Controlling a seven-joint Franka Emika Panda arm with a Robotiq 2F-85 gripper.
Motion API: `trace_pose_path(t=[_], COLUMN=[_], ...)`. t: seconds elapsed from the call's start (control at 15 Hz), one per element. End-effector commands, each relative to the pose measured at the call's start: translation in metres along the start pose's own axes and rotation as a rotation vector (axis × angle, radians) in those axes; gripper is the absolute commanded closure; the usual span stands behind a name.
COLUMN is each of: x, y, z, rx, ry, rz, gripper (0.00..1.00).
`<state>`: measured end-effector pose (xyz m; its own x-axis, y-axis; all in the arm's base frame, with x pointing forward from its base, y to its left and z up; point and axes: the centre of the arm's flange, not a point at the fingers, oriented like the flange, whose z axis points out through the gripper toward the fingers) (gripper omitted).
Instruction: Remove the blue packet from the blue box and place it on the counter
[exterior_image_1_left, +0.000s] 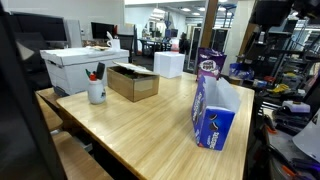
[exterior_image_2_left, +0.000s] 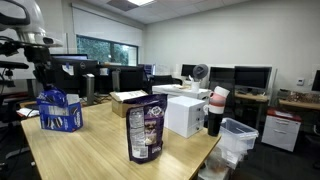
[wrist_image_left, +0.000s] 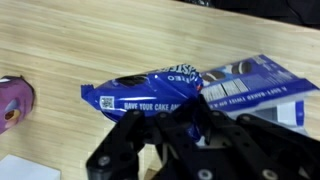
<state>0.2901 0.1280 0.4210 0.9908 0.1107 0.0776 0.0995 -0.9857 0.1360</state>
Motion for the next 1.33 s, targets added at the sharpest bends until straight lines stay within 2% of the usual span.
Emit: trace_pose_path(t=[0.0,0.4,0.67,1.07,1.13,1.2,1.27], x=[-0.029,-0.014,-0.004,0.007,0.008,0.008,0.009], y=[0.026,0.026,0.027,0.023,0.022,0.021,0.02], z=[0.033,0.052,0.07,0.098,0.1,0.103,0.105], rx=[0.009,0.079,0.122,0.121,0.131,0.138,0.143], ry=[-0.034,-0.016,-0.056,-0.081,-0.086,-0.095,-0.102], rz=[-0.129,-0.226,-0.235,-0.187,-0.19,-0.186,-0.183], gripper=[0.95,0.95,0.96,0.95,0.94,0.68,0.68])
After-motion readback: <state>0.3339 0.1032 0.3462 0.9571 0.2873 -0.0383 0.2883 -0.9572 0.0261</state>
